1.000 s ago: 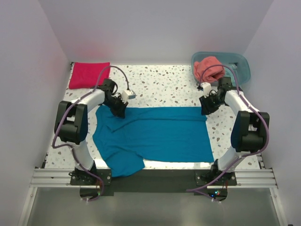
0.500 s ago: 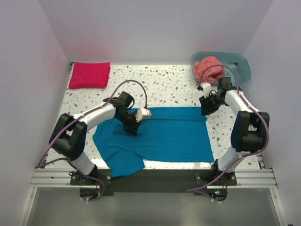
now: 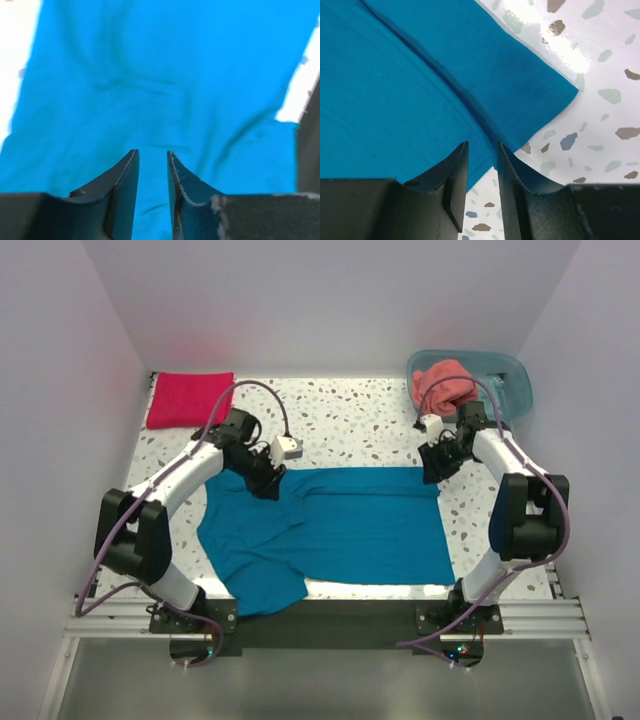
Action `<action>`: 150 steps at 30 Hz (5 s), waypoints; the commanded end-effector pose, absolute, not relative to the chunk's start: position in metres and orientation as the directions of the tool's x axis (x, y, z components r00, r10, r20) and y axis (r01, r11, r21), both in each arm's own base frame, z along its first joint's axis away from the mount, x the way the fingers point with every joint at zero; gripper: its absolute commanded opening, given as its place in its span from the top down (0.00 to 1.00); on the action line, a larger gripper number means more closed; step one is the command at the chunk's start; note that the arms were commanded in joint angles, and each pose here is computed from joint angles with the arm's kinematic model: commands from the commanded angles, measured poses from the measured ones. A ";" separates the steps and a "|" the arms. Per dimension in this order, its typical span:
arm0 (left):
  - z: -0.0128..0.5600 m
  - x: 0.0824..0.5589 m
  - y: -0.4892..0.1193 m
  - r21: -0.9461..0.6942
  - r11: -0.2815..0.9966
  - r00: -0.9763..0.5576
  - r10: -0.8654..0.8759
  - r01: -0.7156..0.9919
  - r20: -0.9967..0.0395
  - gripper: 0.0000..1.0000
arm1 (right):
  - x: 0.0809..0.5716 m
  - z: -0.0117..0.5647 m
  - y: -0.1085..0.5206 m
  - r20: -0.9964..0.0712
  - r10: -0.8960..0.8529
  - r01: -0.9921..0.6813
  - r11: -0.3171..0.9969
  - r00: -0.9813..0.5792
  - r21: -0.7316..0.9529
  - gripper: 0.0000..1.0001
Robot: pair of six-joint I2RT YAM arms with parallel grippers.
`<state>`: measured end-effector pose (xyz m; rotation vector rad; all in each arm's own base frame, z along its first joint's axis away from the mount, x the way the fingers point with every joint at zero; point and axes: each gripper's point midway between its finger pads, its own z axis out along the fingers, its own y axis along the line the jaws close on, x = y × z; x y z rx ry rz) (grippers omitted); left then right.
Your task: Fold and stack the t-shirts
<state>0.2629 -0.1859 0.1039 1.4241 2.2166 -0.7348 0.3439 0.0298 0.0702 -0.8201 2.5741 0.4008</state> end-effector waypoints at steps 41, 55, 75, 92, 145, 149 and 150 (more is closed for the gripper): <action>0.052 0.329 -0.278 -0.223 0.299 -0.372 0.693 0.928 -0.618 0.80 | 0.335 0.042 0.041 -0.266 -0.621 -0.674 0.705 -0.737 0.221 0.69; 0.051 0.296 -0.272 -0.193 0.204 -0.280 0.756 0.960 -0.592 1.00 | 0.303 0.040 0.034 -0.224 -0.702 -0.736 0.633 -0.676 0.239 0.80; 0.052 0.333 -0.265 -0.133 0.382 -0.386 0.724 0.914 -0.572 0.75 | 0.347 0.079 0.058 -0.369 -0.558 -0.655 0.718 -0.743 0.234 0.66; 0.088 0.320 -0.201 -0.031 0.469 -0.412 0.740 0.882 -0.532 0.57 | 0.353 0.055 0.044 -0.295 -0.580 -0.635 0.760 -0.759 0.139 0.68; 0.138 0.448 -0.115 -0.045 0.580 -0.456 0.589 0.813 -0.667 0.32 | 0.460 0.127 0.052 -0.455 -0.623 -0.631 0.760 -0.636 -0.157 0.24; 0.143 0.386 -0.118 -0.097 0.487 -0.424 0.624 0.868 -0.657 0.30 | 0.388 0.122 0.050 -0.372 -0.713 -0.743 0.664 -0.594 -0.083 0.15; 0.144 0.376 -0.116 -0.099 0.476 -0.418 0.632 0.874 -0.652 0.30 | 0.371 0.126 0.054 -0.376 -0.730 -0.773 0.632 -0.571 -0.054 0.16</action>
